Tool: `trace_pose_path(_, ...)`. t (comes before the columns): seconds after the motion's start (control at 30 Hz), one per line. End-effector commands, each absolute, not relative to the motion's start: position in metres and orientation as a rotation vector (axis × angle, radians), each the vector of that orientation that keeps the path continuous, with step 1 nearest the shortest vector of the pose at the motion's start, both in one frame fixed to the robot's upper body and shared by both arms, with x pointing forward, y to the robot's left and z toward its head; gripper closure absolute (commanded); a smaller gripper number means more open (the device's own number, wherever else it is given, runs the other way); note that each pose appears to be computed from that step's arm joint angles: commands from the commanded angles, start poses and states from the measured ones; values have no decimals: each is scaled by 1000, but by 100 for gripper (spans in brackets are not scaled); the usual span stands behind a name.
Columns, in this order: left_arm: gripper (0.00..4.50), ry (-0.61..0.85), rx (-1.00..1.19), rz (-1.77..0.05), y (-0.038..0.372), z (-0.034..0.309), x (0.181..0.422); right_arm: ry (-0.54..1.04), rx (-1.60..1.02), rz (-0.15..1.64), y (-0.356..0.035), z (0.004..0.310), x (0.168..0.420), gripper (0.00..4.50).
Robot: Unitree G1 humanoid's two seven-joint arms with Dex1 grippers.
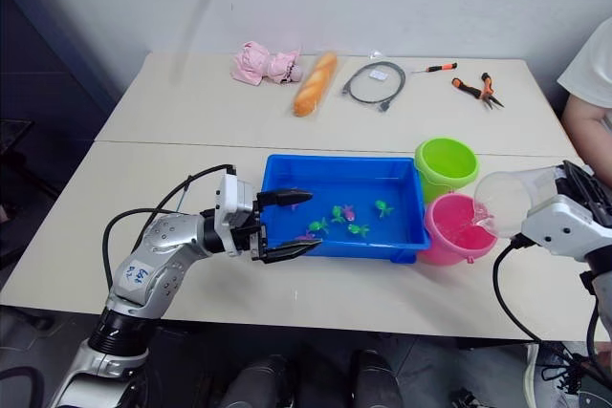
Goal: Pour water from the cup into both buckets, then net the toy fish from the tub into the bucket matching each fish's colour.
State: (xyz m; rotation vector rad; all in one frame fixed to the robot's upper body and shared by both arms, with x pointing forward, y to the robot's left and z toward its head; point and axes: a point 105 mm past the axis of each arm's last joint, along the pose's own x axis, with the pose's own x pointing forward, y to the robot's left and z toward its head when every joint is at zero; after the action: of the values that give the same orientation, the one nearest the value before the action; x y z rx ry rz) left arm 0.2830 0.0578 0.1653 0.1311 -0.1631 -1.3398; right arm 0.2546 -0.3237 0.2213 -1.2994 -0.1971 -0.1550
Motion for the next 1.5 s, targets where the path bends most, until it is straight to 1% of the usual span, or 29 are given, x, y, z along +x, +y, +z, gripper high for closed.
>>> trace_pose_path(0.03,0,-211,148,-1333,57,173,279,-224,-1186,-231,-334,234,250,442)
trace_pose_path(0.2,0,-221,149,-1304,62,175,281,-197,-872,-318,-352,226,248,442)
trace_pose_path(0.27,0,-233,138,-1271,66,180,284,-181,-647,-319,-357,221,251,442)
trace_pose_path(0.33,0,-249,121,-1235,71,186,288,-151,-478,-320,-361,219,257,442)
trace_pose_path(0.47,0,-273,86,-1181,78,196,295,-81,-397,-415,-374,228,265,442)
trace_pose_path(0.53,0,-295,47,-1145,81,203,300,-56,-376,-440,-377,239,276,442)
trace_pose_path(0.6,0,-321,19,-1117,82,210,303,-34,-369,-456,-379,244,288,442)
trace_pose_path(0.77,0,-317,42,-1103,81,209,305,-15,-559,-470,-378,257,314,442)
trace_pose_path(0.87,0,-317,57,-1098,80,208,303,-29,-667,-445,-371,264,330,442)
trace_pose_path(1.07,0,-304,70,-1088,79,203,298,-48,-779,-397,-357,266,349,442)
trace_pose_path(1.23,0,-261,71,-1105,75,194,291,-65,-935,-368,-346,266,361,442)
trace_pose_path(1.37,0,-267,76,-1091,74,195,292,-69,-990,-349,-344,263,366,442)
trace_pose_path(1.5,0,-271,74,-1080,73,196,292,-121,-1163,-339,-334,268,371,442)
